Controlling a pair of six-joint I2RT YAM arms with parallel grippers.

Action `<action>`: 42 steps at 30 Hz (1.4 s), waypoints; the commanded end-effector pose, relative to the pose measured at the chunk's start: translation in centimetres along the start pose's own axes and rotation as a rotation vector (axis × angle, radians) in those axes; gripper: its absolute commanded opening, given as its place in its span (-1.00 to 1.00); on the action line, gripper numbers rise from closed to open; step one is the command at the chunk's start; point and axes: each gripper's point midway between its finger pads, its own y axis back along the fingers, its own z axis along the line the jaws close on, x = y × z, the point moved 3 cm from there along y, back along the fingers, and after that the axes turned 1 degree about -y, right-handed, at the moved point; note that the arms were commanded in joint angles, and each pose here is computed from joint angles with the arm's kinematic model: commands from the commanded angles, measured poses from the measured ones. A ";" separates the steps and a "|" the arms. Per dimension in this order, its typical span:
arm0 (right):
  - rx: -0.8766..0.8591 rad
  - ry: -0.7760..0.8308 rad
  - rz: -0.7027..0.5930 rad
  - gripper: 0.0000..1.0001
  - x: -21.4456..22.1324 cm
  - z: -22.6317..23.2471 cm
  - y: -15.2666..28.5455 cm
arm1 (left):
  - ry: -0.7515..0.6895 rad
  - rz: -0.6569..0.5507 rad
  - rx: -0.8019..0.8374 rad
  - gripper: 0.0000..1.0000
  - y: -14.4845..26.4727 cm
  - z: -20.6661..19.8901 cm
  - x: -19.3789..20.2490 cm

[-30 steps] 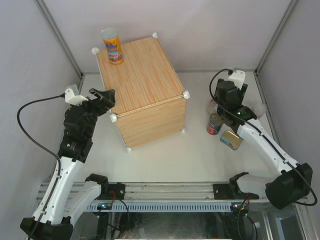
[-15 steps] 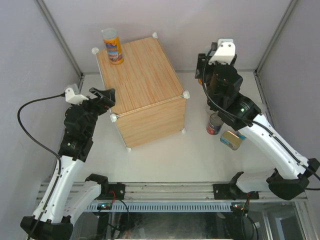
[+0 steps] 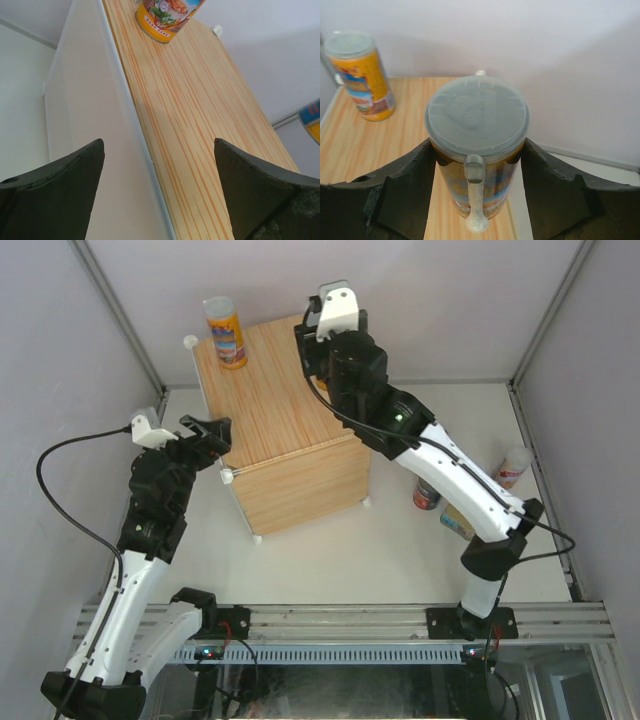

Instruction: Place and organize the canned foods onto the counter

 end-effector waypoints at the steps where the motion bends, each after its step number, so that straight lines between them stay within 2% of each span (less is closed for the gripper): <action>1: -0.100 -0.138 -0.150 -1.00 -6.1 1.7 0.2 | -0.021 -0.019 0.034 0.88 -0.1 -0.2 -0.1; 7: -0.155 -0.163 -0.145 -1.00 -5.4 4.5 -2.3 | -0.021 -0.018 0.040 0.88 0.0 -0.2 0.0; 16: -0.206 -0.195 -0.117 -1.00 -2.5 6.4 -5.6 | -0.022 -0.015 0.050 0.87 0.1 -0.2 0.1; 42: -0.211 -0.249 -0.183 -1.00 1.9 6.8 -13.6 | -0.014 0.000 0.075 0.87 0.0 -0.1 1.1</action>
